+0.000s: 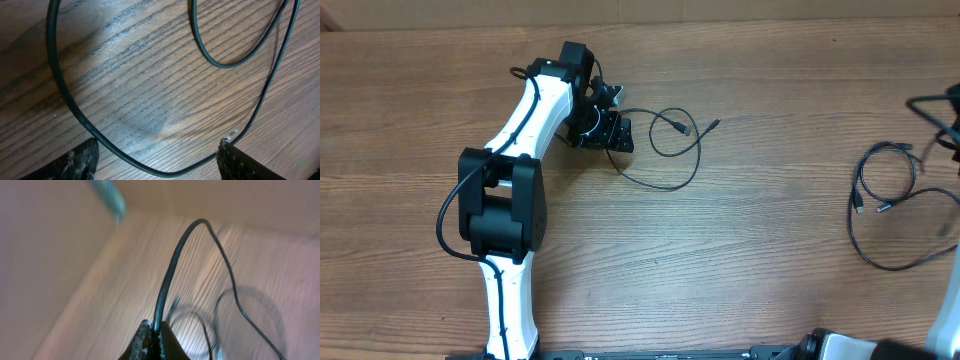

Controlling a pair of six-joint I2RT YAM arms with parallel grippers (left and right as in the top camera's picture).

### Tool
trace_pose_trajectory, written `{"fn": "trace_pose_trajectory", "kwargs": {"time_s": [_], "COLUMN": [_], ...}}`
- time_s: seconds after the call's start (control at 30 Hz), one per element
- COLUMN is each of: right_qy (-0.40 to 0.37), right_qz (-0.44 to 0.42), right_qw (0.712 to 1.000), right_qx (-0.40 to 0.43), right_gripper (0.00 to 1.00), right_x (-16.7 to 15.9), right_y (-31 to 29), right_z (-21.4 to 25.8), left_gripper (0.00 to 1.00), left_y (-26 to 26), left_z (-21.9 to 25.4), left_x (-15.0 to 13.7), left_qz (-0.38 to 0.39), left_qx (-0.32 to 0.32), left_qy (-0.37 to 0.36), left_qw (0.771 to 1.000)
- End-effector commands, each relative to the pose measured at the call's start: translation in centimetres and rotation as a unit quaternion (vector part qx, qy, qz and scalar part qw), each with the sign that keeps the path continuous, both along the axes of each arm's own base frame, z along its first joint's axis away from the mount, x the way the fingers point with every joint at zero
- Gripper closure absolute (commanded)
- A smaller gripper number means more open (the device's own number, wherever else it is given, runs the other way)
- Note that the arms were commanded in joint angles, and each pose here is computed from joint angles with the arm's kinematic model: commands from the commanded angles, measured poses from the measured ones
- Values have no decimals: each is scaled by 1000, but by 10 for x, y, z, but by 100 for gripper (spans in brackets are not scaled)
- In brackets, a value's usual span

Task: Untangle cables
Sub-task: 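Carry the cable right and lay it on the table's right side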

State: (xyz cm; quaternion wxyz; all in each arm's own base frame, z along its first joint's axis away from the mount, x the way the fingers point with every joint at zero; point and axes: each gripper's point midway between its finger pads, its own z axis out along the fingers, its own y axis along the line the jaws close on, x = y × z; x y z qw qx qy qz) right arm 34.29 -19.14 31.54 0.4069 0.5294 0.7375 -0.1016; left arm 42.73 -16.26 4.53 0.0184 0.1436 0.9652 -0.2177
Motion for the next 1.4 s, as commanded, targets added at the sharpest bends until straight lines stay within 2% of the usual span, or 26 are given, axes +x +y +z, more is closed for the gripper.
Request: {"fn": "trace_pose_trajectory", "kwargs": {"time_s": [0.0, 0.27, 0.5, 0.6, 0.63, 0.7, 0.73, 0.8, 0.87, 0.93, 1.1, 1.37], "right_qy": [6, 121, 197, 203, 204, 207, 209, 211, 212, 215, 236, 271], "right_qz": [81, 142, 172, 171, 170, 170, 169, 169, 168, 169, 183, 293], "right_qw": [988, 948, 916, 913, 913, 912, 911, 910, 910, 908, 899, 866], "right_qx": [130, 258, 306, 309, 310, 312, 312, 314, 314, 316, 319, 301], "right_gripper": [96, 96, 94, 87, 81, 59, 44, 24, 13, 9, 9, 8], "right_x": [35, 46, 39, 37, 36, 35, 34, 33, 32, 31, 26, 30], "right_y": [36, 70, 84, 84, 85, 85, 86, 86, 86, 88, 104, 173], "right_z": [-46, -136, -184, -186, -186, -187, -187, -187, -187, -188, -190, -207], "left_gripper": [25, 24, 23, 23, 23, 23, 23, 23, 23, 23, 26, 26], "left_y": [-2, -2, -2, -2, -2, -2, -2, -2, -2, -2, -2, -2], "left_z": [-4, -4, -4, -4, -4, -4, -4, -4, -4, -4, -4, -4], "left_x": [0, 0, 0, 0, 0, 0, 0, 0, 0, 0, 0, 1], "left_qz": [2, 2, 2, 2, 2, 2, 2, 2, 2, 2, 2, 2], "left_qx": [2, 2, 2, 2, 2, 2, 2, 2, 2, 2, 2, 2], "left_qy": [4, 4, 4, 4, 4, 4, 4, 4, 4, 4, 3, 2], "left_qw": [1000, 1000, 1000, 1000, 1000, 1000, 1000, 1000, 1000, 1000, 1000, 1000]}}
